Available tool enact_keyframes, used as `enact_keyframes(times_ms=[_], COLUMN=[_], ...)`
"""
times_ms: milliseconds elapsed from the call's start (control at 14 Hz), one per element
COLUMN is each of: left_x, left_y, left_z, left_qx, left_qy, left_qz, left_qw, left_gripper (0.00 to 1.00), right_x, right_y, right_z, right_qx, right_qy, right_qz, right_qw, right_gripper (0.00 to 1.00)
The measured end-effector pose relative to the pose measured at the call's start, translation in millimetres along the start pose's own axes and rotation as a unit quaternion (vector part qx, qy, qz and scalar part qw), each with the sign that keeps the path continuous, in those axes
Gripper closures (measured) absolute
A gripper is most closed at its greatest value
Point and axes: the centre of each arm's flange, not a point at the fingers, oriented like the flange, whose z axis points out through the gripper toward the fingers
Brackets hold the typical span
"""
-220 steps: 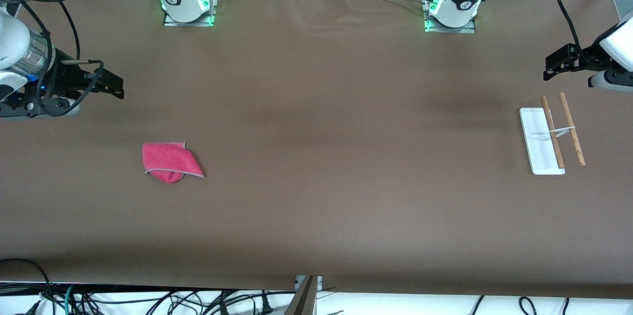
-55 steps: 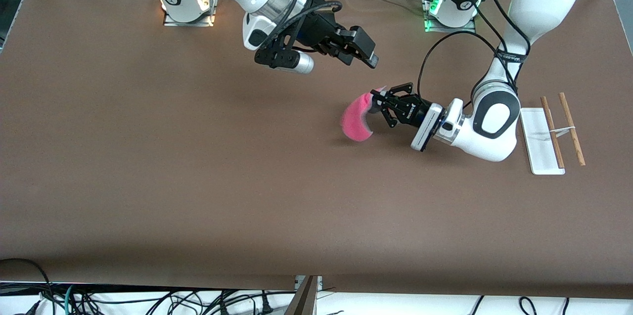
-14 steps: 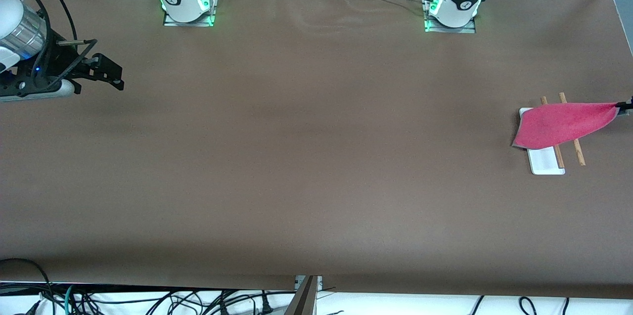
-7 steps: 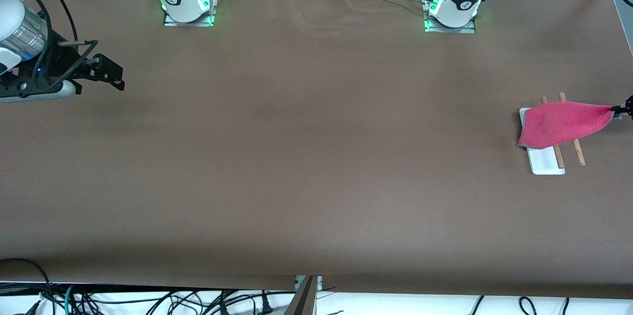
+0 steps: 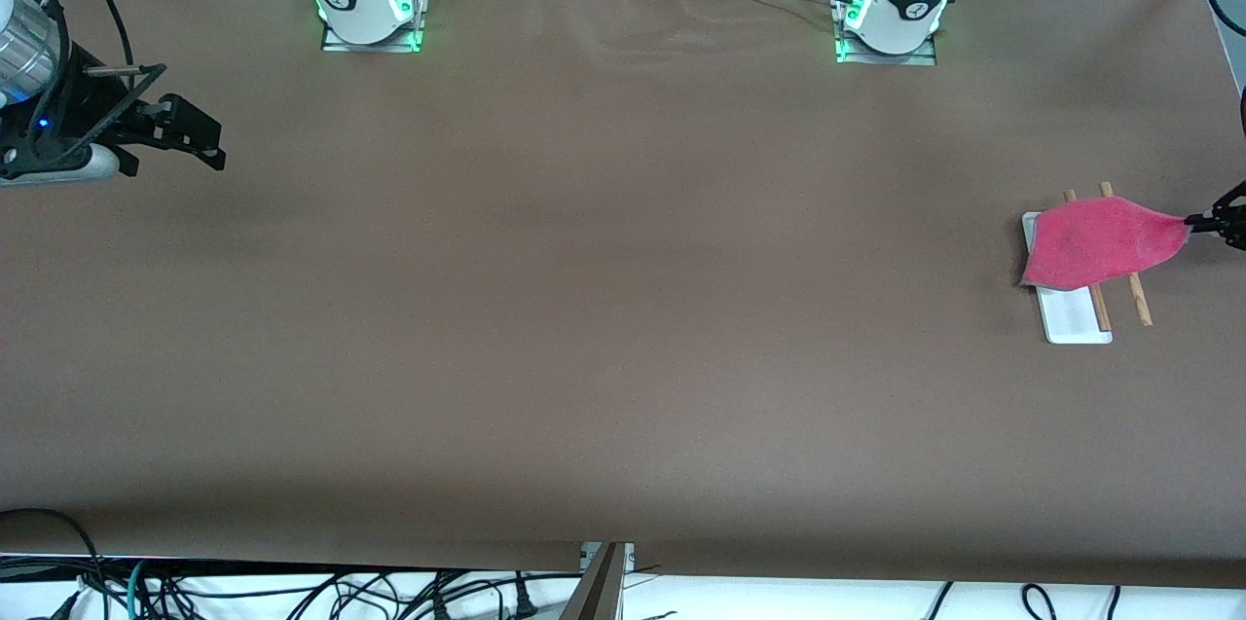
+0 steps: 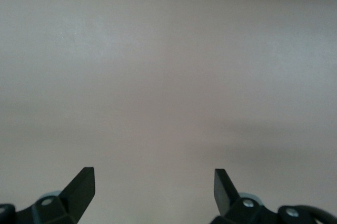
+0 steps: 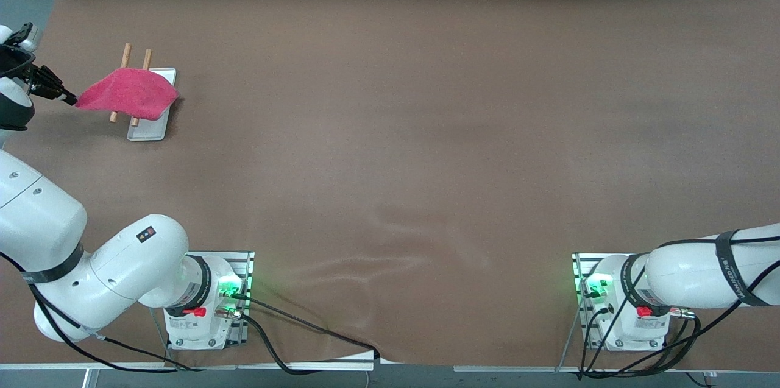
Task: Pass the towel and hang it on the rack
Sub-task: 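Drape the towel over the wooden rack with the left gripper, then open the left gripper to release the towel on the rack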
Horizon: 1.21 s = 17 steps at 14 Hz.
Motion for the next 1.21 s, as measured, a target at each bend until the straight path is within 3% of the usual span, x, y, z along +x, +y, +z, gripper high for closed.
enact_keyframes(times_ms=[357,571,857,1214], left_x=[5.8,28.8,131.9,268.9], left_y=[1.1,15.1,70.7,137.7], left_z=[-19.8,-58.8,-124.6,-136.9], left_qx=[0.02,0.048,0.069,0.068], left_qy=[-0.001,-0.03,-0.084,-0.119], left_qz=[0.006,0.022,0.024,-0.034], left_qw=[1.0,0.998,0.994,0.99], left_gripper=[0.26,0.0,0.0,0.0], right_x=[0.0,0.1,0.0,0.0], right_y=[1.6,3.3,3.0,2.8], right_z=[0.9,1.0,1.0,1.1], right_qx=[-0.007,-0.014,-0.014,-0.014], right_qy=[-0.002,-0.002,-0.002,-0.003], right_qz=[0.0,0.0,0.0,0.0], right_qw=[1.0,1.0,1.0,1.0], right_gripper=[0.0,0.0,0.0,0.0])
